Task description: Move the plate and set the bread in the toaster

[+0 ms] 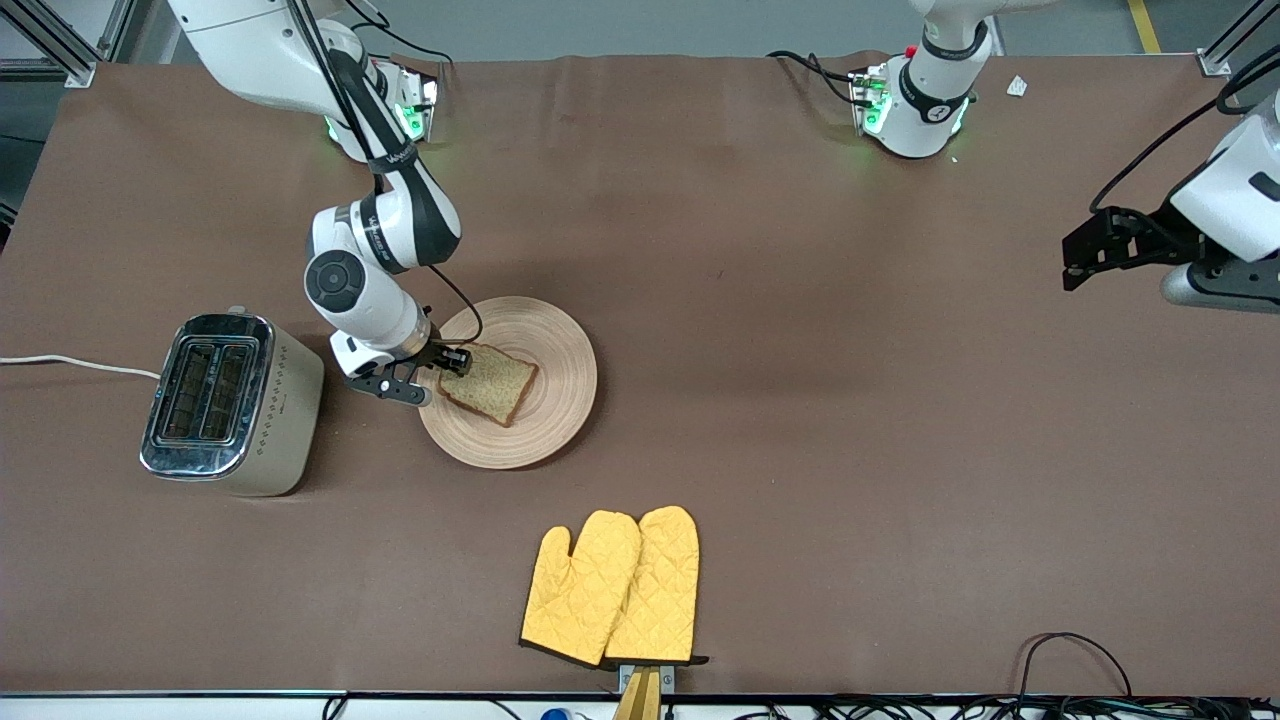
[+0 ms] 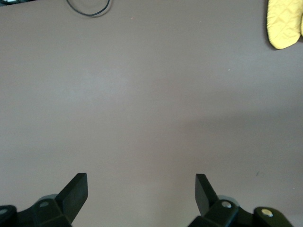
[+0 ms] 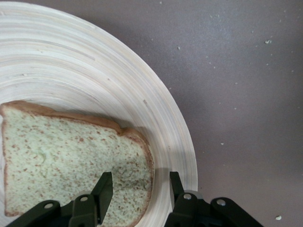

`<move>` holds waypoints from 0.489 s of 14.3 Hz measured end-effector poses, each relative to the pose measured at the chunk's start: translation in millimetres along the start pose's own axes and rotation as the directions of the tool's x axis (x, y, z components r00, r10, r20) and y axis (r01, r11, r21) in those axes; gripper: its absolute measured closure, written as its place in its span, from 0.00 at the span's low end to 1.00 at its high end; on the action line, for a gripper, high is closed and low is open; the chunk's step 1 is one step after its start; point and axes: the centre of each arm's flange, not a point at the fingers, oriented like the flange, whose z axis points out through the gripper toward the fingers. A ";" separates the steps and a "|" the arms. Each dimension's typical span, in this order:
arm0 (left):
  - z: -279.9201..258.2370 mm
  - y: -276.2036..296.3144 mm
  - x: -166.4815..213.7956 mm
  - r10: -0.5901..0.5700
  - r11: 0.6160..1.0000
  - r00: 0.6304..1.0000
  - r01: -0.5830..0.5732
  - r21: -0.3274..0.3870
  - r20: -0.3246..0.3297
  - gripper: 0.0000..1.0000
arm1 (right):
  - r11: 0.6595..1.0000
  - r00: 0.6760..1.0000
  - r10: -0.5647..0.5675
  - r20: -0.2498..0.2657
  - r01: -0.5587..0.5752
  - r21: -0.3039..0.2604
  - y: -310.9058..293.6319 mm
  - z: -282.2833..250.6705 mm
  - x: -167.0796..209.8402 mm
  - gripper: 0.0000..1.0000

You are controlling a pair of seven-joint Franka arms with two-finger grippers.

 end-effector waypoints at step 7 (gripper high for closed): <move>9.6 36.8 -38.9 -0.066 0.998 0.994 0.065 -0.016 -0.084 0.00 | 1.000 1.000 -0.001 -0.011 0.001 0.006 -0.8 -0.3 0.2 0.58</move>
